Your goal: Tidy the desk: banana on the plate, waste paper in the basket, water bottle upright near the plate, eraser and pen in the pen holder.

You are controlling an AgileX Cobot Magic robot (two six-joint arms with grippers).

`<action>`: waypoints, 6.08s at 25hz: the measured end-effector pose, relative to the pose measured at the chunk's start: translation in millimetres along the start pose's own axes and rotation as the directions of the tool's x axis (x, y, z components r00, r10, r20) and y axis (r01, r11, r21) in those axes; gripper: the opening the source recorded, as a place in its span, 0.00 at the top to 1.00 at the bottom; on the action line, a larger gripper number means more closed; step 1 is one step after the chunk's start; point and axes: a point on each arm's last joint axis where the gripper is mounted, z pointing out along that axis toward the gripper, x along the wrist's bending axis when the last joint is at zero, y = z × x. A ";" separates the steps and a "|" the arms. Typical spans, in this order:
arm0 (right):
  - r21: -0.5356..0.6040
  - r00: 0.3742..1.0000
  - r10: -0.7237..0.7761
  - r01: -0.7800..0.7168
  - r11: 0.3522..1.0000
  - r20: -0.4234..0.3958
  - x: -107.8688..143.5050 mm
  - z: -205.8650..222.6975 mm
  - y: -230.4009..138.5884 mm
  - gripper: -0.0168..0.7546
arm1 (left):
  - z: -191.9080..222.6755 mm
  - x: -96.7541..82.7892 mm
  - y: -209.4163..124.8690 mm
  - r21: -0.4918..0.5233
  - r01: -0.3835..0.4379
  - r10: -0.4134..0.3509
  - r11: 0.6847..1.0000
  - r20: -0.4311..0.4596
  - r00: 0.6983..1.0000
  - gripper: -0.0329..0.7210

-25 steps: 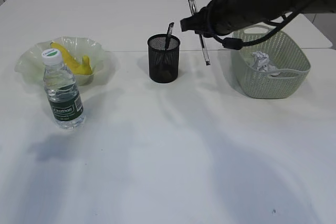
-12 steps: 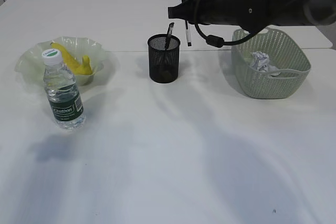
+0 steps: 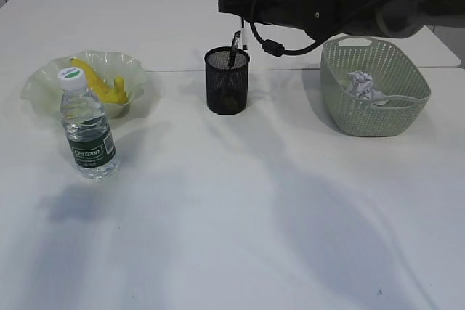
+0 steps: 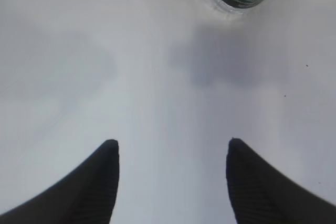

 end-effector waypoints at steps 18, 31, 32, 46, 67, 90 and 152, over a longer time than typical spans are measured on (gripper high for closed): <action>-0.060 0.998 0.054 -0.055 0.997 -0.015 -1.7 31.0 -27.4 0.93 | -0.1 -0.1 2.9 -0.032 -0.004 0.004 0.999 0.001 1.000 0.36; -0.034 0.998 0.057 -0.058 0.998 -0.014 -3.7 43.3 -53.0 0.93 | -0.1 -0.1 2.9 -0.032 -0.004 0.004 0.999 0.001 1.000 0.38; -0.036 0.998 0.053 -0.054 0.998 -0.015 -3.6 43.3 -52.8 0.93 | -0.1 -0.1 2.9 -0.032 -0.004 0.004 0.999 0.001 1.000 0.38; -0.037 0.999 0.046 -0.047 0.998 -0.018 -4.0 46.8 -60.3 0.90 | 0.0 -0.5 2.8 -0.031 0.000 0.000 1.000 0.005 1.000 0.38; -0.038 0.999 0.030 -0.031 0.999 -0.021 -3.6 46.8 -60.3 0.81 | 0.0 -0.8 2.2 -0.024 0.005 -0.005 1.000 0.009 1.000 0.38; 0.090 1.000 -0.018 0.017 0.996 0.009 -3.2 26.9 -33.7 0.80 | 0.0 -0.8 2.2 -0.024 0.005 -0.005 1.000 0.009 1.000 0.38; 0.603 0.998 0.010 -0.046 0.796 0.064 -43.7 -299.7 -0.4 0.47 | -35.9 5.9 -15.7 -0.025 -0.039 0.038 0.999 -0.036 0.999 0.38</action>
